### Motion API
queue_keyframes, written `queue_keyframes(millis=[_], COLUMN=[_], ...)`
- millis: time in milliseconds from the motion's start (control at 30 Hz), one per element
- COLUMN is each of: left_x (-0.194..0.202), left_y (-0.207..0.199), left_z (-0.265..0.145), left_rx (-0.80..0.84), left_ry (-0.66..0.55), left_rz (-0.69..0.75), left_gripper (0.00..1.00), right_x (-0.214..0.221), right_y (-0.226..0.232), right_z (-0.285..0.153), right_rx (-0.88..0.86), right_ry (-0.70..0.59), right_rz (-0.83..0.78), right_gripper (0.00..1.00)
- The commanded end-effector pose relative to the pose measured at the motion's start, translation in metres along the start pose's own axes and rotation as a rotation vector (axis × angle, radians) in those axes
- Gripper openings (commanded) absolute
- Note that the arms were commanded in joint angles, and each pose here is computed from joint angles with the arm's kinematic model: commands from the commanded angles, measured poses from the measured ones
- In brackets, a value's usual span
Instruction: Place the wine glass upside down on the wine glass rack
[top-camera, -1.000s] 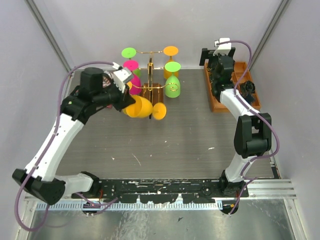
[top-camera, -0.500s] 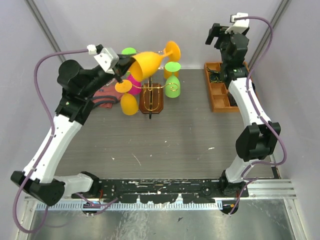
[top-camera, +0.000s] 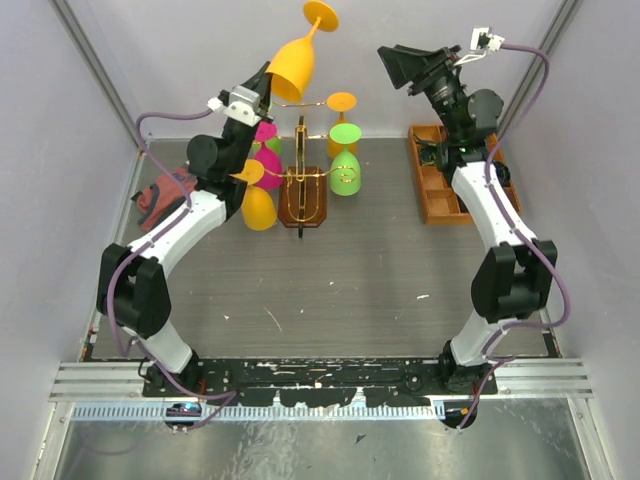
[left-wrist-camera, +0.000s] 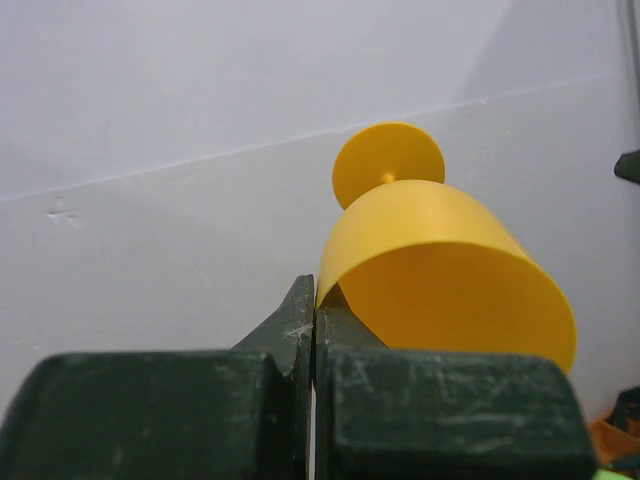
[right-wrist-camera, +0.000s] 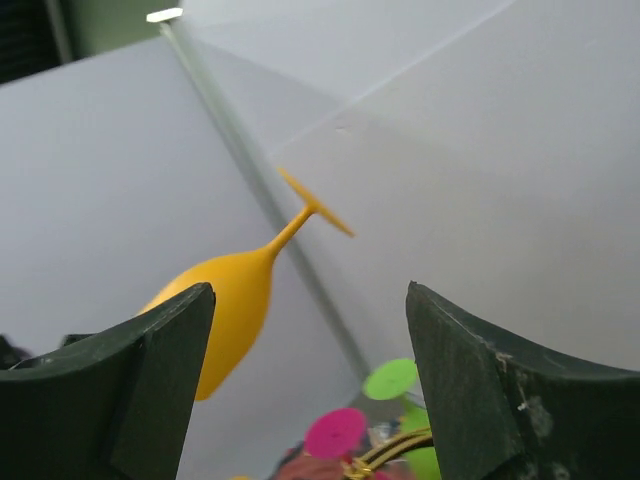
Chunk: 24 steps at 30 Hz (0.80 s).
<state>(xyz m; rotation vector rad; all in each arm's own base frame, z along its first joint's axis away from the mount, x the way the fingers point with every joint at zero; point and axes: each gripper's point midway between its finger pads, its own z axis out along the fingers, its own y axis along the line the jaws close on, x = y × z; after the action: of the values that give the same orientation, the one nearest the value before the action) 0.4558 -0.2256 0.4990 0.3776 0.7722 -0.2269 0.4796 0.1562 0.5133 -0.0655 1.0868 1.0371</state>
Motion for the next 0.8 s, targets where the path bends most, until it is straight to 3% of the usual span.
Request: queue_keyframes(millis=[0,100,200,767], left_x=[-0.072,-0.071,-0.068,-0.045], left_y=[0.038,0.036,0.031,-0.014], left_z=[0.001,0.000,-0.001,-0.009], left_rx=[-0.182,-0.179,-0.162,-0.044], left_ry=[-0.284,-0.294,-0.293,-0.241], left_rz=[-0.020,-0.040,-0.058,-0.103], left_gripper=[0.00,0.00,0.00,0.00], right_x=[-0.010,-0.001,0.009,0.041], right_y=[0.070,0.068,0.071,0.090], right_z=[0.000,0.006,0.014,0.049], right_rx=[-0.393,-0.472,-0.519,-0.567], right_ry=[-0.015,-0.016,-0.019,-0.005], right_rz=[0.289,0.454,0.508,0.426], right_gripper=[0.81,0.78,0.76,0.76])
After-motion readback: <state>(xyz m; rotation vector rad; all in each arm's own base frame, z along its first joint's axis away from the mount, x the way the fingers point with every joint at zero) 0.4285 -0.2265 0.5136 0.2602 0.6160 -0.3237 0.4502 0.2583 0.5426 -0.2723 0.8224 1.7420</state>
